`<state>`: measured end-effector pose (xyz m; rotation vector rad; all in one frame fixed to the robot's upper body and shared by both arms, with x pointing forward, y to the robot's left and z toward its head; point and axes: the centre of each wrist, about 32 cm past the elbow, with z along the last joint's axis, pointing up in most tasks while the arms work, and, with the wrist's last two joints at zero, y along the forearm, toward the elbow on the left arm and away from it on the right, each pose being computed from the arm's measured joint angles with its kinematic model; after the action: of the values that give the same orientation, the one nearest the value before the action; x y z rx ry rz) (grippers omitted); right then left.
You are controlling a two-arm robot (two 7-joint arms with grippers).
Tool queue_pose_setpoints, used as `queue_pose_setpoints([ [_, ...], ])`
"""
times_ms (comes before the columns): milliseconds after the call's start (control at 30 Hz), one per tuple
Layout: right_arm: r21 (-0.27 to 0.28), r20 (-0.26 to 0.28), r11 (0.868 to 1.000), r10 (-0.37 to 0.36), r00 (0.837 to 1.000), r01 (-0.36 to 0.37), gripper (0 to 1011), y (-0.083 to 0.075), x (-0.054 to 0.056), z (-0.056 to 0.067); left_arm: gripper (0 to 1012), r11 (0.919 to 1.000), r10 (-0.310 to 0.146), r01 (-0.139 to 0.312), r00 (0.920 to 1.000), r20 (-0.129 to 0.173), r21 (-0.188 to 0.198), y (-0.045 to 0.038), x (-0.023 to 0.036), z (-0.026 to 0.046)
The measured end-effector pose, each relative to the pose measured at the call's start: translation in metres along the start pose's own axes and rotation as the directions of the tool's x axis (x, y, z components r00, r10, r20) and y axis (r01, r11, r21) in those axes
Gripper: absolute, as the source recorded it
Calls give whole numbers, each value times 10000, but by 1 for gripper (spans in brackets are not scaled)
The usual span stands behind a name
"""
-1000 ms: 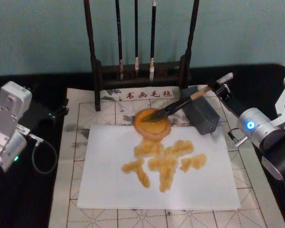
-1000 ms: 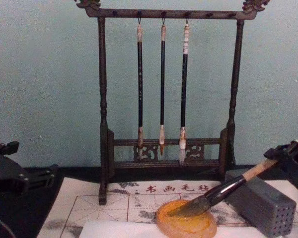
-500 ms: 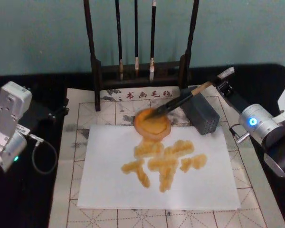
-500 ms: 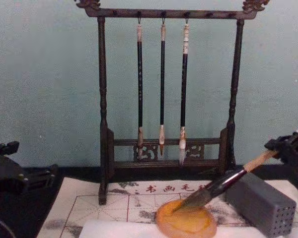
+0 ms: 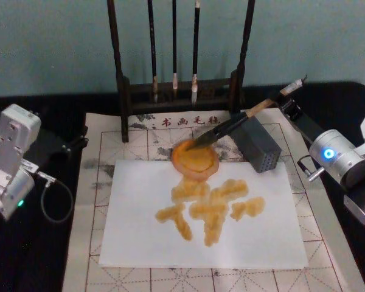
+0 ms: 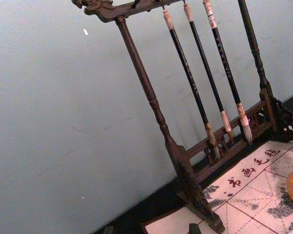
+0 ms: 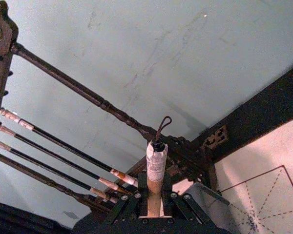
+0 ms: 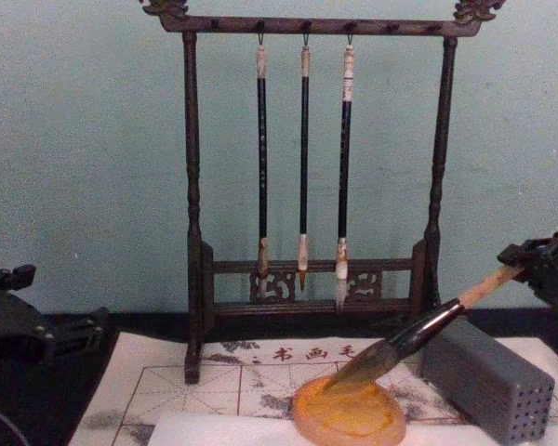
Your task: Pick up the brush from the inkstone, write on the paper, then place the brush back to its original position.
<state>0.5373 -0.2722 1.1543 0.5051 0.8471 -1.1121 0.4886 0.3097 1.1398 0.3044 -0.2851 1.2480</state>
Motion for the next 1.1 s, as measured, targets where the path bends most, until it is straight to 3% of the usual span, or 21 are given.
queue_pose_setpoints([
  [600, 66, 1059, 9997, 220, 9941, -228, 182, -136, -29, 45, 1001, 10000, -1, 1, 10000, 0, 1, 0, 0, 0],
  [733, 29, 1589, 9989, 450, 9863, -461, 182, -199, -55, 42, 1001, 10000, 0, 0, 10000, 0, 1, 0, 0, 0],
  [933, -120, 2768, 9955, 936, 9563, -940, 182, -289, -107, -17, 1001, 10000, -1, 1, 10000, 0, 1, 0, 0, 0],
  [1100, -204, 3214, 9915, 1282, 9382, -1285, 182, -322, -136, -50, 1001, 10000, 0, 0, 10000, 1, 0, 0, 0, 0],
])
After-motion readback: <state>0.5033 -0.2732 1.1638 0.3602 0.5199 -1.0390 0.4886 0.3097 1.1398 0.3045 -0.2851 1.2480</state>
